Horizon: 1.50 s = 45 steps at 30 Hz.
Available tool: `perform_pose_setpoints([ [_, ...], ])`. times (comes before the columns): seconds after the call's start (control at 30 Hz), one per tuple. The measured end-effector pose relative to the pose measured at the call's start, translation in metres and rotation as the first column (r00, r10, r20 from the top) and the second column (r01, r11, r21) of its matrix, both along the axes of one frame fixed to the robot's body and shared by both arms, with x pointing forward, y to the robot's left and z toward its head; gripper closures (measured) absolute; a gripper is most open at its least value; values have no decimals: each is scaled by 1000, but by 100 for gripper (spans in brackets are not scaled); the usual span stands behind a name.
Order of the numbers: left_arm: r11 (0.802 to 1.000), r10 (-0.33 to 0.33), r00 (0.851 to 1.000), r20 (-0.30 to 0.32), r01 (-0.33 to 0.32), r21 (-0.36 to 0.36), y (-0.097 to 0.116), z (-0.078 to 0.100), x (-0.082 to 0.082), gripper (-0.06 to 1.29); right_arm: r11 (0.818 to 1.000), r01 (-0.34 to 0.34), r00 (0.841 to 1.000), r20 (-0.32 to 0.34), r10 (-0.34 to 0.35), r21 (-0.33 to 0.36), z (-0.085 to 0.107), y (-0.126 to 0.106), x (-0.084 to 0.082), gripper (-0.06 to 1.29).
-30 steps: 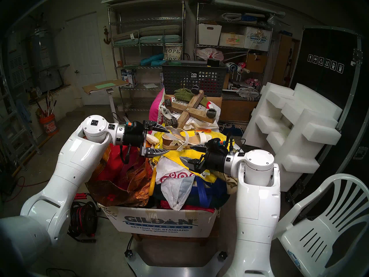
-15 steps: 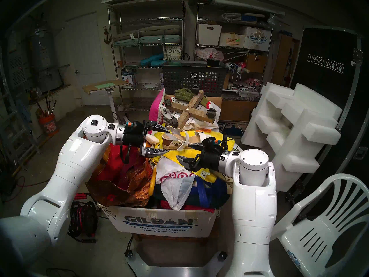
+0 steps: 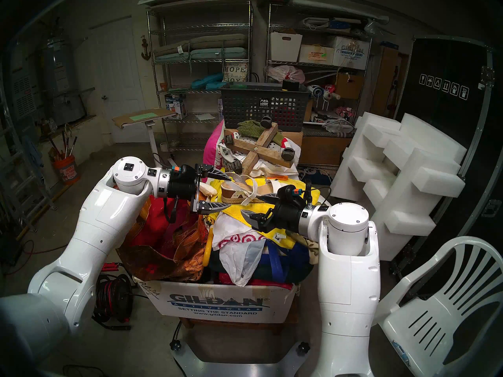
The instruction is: Unbuckle a shoe
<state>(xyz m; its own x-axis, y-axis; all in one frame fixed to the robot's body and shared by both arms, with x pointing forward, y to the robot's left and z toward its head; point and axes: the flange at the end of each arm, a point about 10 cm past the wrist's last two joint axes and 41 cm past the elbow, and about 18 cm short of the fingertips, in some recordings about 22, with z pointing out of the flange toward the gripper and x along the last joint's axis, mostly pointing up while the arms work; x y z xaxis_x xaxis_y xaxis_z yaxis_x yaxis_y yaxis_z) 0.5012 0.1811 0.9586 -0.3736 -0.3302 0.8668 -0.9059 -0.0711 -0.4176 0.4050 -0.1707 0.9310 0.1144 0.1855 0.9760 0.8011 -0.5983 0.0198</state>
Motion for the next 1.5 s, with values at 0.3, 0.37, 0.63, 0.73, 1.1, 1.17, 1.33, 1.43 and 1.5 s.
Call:
perform_pose_setpoints([
  [0.3,1000,0,1000,0,0,0,0,0,0,-4,999,-44,999,-19,45,23,1,-4,-7,4],
  [0.37,1000,0,1000,0,0,0,0,0,0,-4,998,-54,998,-23,54,24,0,-4,-7,4],
  [0.63,1000,0,1000,0,0,0,0,0,0,-4,995,-88,994,-53,90,38,-7,3,0,4],
  [0.73,1000,0,1000,0,0,0,0,0,0,-4,995,-94,994,-61,96,40,-9,5,3,4],
  [1.1,1000,0,1000,0,0,0,0,0,0,-4,993,-111,992,-55,113,34,-8,11,13,4],
  [1.17,1000,0,1000,0,0,0,0,0,0,-4,994,-109,993,-51,111,29,-7,11,14,4],
  [1.33,1000,0,1000,0,0,0,0,0,0,-4,996,-84,996,-39,84,8,-5,11,20,6],
  [1.43,1000,0,1000,0,0,-1,0,0,0,-4,997,-74,997,-36,74,0,-5,11,22,6],
  [1.5,1000,0,1000,0,0,-1,0,0,0,-4,998,-70,997,-35,69,-4,-5,11,24,6],
])
